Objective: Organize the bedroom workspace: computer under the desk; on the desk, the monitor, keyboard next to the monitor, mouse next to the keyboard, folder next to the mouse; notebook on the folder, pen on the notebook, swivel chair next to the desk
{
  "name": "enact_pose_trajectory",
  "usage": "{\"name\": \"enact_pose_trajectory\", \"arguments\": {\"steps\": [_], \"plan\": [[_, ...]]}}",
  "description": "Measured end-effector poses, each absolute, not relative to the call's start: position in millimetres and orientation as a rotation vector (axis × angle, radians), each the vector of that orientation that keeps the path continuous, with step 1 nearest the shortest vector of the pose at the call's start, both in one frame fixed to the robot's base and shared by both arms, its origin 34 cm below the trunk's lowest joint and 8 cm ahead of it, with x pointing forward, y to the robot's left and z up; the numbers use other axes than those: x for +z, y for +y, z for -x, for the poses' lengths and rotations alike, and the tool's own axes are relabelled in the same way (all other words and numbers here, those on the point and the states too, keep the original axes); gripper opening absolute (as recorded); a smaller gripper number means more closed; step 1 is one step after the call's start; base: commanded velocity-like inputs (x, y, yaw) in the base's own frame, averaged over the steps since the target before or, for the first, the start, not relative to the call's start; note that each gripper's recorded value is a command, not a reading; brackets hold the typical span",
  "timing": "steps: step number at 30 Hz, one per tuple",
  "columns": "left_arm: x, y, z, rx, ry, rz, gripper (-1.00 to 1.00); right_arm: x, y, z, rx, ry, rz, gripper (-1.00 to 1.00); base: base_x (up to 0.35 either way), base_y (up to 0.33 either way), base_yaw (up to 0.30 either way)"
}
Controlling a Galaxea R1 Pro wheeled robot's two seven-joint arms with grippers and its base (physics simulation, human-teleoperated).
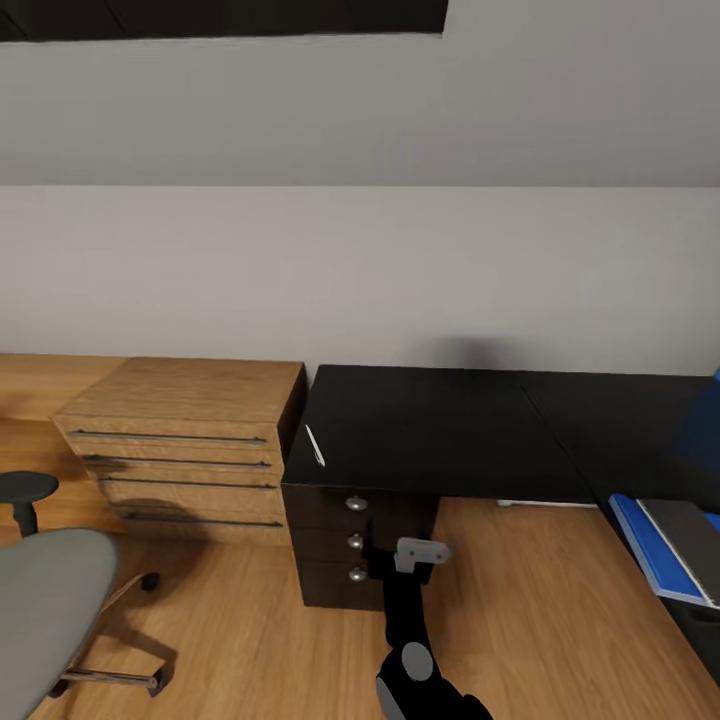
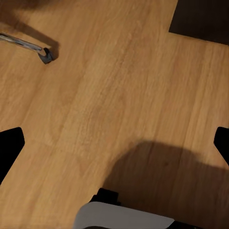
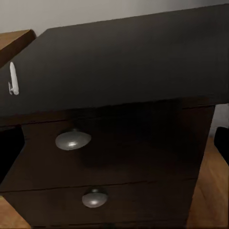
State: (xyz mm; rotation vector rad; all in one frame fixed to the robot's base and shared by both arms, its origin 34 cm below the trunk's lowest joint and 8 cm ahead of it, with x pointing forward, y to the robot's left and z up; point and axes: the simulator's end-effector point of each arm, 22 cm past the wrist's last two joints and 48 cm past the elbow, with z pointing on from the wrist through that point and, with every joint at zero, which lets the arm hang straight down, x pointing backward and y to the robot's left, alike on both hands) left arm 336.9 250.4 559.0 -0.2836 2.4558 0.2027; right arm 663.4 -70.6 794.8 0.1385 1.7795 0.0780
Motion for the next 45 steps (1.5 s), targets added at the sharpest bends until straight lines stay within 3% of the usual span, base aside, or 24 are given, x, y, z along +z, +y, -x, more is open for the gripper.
{"name": "enact_pose_trajectory", "arguments": {"steps": [19,45], "plan": [[559.2,251.6,-336.8,0.205,2.455,0.281,1.0,824.9,-36.8,-656.4,0.165,1.672,-0.102,1.0,0.28,0.0,0.019],[558.6,250.7,-336.4,0.204,2.459,0.282,1.0,818.8,-21.1,-646.0,0.173,1.68,-0.061,1.0,0.043,0.0,0.268]]}}
